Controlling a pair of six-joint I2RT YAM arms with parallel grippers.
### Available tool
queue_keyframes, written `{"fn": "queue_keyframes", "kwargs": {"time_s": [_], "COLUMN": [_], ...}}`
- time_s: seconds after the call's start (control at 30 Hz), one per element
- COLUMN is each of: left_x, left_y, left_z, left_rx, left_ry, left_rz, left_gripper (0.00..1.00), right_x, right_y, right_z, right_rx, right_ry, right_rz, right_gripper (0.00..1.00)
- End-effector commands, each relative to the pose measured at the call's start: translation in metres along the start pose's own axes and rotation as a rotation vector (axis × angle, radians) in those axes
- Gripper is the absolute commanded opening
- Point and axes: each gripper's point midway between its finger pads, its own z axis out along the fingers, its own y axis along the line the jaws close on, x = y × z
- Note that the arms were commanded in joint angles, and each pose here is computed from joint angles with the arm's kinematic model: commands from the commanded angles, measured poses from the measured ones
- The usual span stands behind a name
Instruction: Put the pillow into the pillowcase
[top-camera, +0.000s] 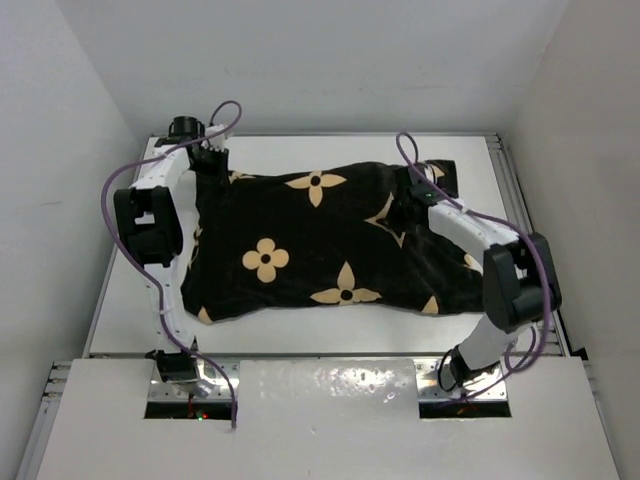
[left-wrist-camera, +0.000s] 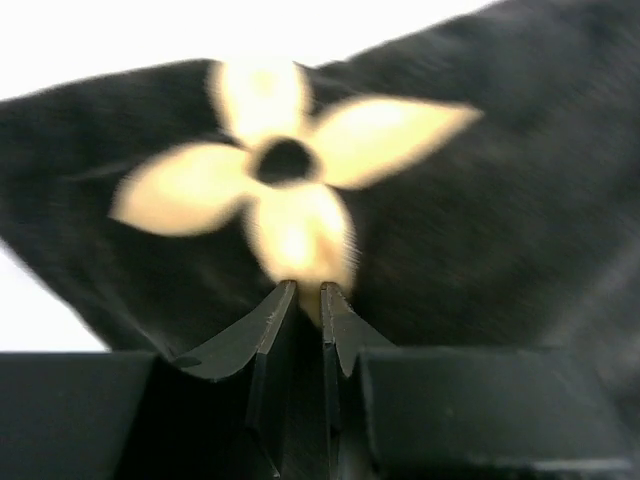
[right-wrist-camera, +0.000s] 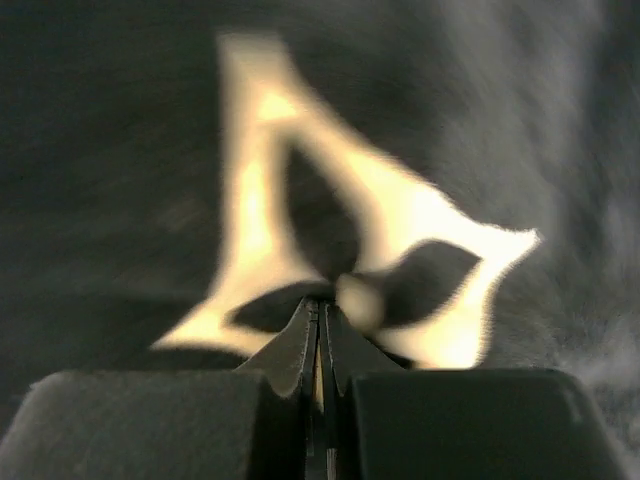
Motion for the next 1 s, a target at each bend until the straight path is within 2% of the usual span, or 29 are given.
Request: {"fn": "queue_keyframes", "kwargs": {"time_s": [0.0,0.1,0.17,0.27,0.33,0.37,0.4,0.43,0.47,0.5,0.57,0.7,0.83,0.97], "left_x": [-0.017,-0.023,-0.032,-0.062,-0.080,-0.094,-0.102,-0.107,-0.123,-0.128,-0.138,-0.119,-0.073,-0.028], "left_y": [0.050,0.044,0.035,0.024,0.030,0.033,0.039,0.044,0.048,0.051,0.048,0.059,0.062,0.063], "left_z": [0.014,0.013,0.007,-0.031,-0.052,-0.070,-0.082,-0.093,-0.113,-0.125,-0.159,-0.229,-0.299,-0.323], "left_rx": [-0.129,-0.104,-0.084,-0.067,-0.102,-0.131,-0.162,-0.197,-0.224,-0.236,-0.244,-0.319,-0.467,-0.547], "left_ry": [-0.074,-0.080,-0.101,-0.197,-0.271,-0.316,-0.344,-0.354,-0.394,-0.409,-0.445,-0.480,-0.443,-0.378], "left_rz": [-0.060,-0.046,-0.038,-0.032,-0.048,-0.048,-0.050,-0.055,-0.046,-0.053,-0.054,-0.074,-0.086,-0.104], "left_gripper": [0.14,0.14,0.15,0.20,0.23,0.25,0.29,0.32,0.37,0.47,0.56,0.77,0.85,0.88], "right_x": [0.055,0.051,0.032,-0.033,-0.053,-0.074,-0.076,-0.082,-0.093,-0.097,-0.100,-0.086,-0.064,-0.064], "right_y": [-0.074,-0.096,-0.094,-0.072,-0.067,-0.053,-0.049,-0.043,-0.035,-0.038,-0.051,-0.140,-0.202,-0.222], "right_z": [0.016,0.016,0.010,-0.012,-0.030,-0.044,-0.055,-0.065,-0.087,-0.098,-0.126,-0.162,-0.199,-0.225], "right_rx": [0.233,0.245,0.228,0.179,0.160,0.114,0.101,0.081,0.048,0.052,0.056,0.230,0.418,0.470], "right_ry": [0.142,0.119,0.069,-0.069,-0.091,-0.127,-0.120,-0.134,-0.177,-0.194,-0.233,-0.239,-0.299,-0.383], "right_rz": [0.196,0.234,0.223,0.165,0.118,0.101,0.056,0.041,0.031,0.027,0.052,0.189,0.262,0.296], "right_gripper": [0.00,0.00,0.00,0.00,0.07,0.31,0.51,0.68,0.78,0.98,0.99,0.99,0.99,0.99]}}
